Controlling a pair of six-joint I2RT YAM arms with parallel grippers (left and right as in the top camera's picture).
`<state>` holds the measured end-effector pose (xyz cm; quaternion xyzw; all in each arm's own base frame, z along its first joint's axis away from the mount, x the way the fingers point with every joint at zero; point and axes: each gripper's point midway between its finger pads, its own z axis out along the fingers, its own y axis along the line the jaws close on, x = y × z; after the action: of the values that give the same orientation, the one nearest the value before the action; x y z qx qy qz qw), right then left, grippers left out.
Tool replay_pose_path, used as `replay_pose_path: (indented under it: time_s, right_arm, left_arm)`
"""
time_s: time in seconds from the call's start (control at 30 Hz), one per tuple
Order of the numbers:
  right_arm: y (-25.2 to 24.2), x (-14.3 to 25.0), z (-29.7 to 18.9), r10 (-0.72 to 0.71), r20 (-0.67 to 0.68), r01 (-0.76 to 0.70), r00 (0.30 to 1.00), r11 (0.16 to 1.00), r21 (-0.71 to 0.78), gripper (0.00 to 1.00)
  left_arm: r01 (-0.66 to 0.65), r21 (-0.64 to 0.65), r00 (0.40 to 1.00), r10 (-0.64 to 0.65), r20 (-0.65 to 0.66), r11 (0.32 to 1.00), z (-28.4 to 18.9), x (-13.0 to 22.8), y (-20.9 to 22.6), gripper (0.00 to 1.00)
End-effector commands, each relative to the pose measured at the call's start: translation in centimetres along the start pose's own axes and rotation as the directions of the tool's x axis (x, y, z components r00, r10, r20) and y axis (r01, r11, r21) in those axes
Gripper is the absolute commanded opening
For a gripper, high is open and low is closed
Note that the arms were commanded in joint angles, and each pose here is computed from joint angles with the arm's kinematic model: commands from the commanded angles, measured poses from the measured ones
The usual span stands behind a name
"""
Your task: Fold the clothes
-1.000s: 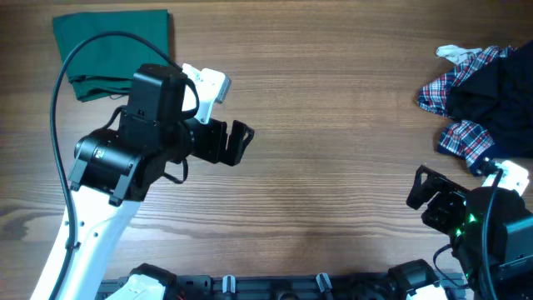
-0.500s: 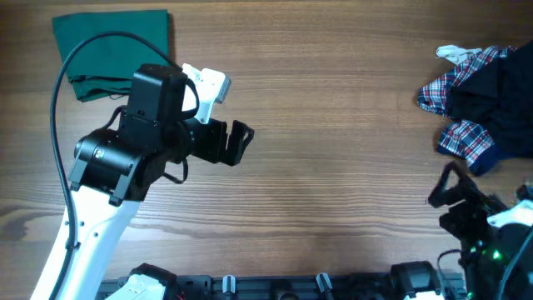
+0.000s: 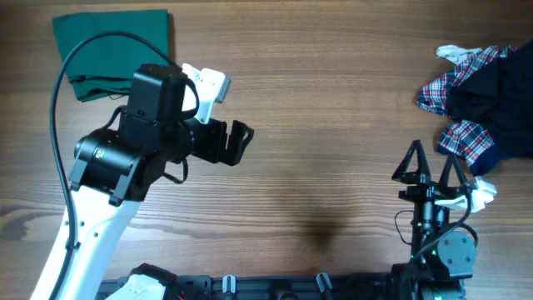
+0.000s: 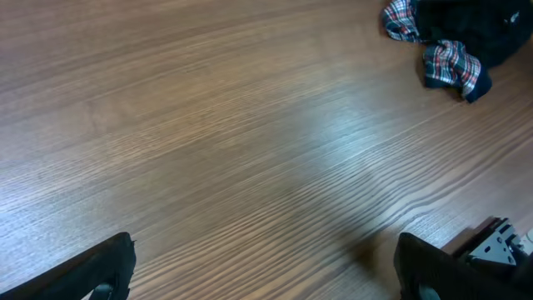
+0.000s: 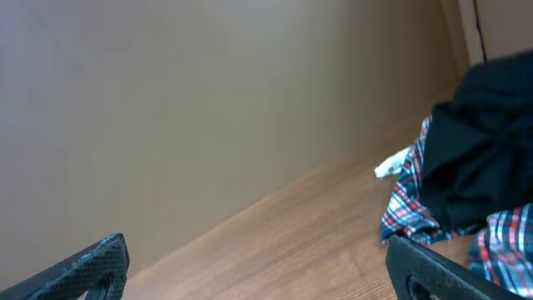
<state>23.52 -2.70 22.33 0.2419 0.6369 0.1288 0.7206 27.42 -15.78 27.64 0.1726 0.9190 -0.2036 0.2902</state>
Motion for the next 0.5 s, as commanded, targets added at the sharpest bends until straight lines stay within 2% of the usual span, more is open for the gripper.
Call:
replay_pose_path:
  time_s: [0.0, 0.1, 0.33, 0.47]
  right_arm:
    - [1.3, -0.1, -0.1, -0.185, 0.022, 0.186, 0.983, 0.98, -0.075, 1.0]
    - [1.7, -0.5, -0.1, -0.257, 0.063, 0.262, 0.964, 0.961, -0.089, 1.0]
    - [1.5, 0.9, 0.3, -0.232, 0.092, 0.242, 0.968, 0.962, -0.126, 1.0]
    - [-0.1, 3.8, 0.5, -0.255, -0.035, 0.251, 0.966, 0.964, -0.092, 1.0]
  left_arm:
    - [0.007, -0.003, 1.0, -0.007, -0.005, 1.0, 0.2, 0.1, 0.0, 1.0]
    - [0.007, -0.003, 1.0, -0.007, -0.005, 1.0, 0.2, 0.1, 0.0, 1.0]
    - [0.007, -0.003, 1.0, -0.007, -0.005, 1.0, 0.2, 0.1, 0.0, 1.0]
    - [0.007, -0.003, 1.0, -0.007, -0.005, 1.0, 0.2, 0.1, 0.0, 1.0]
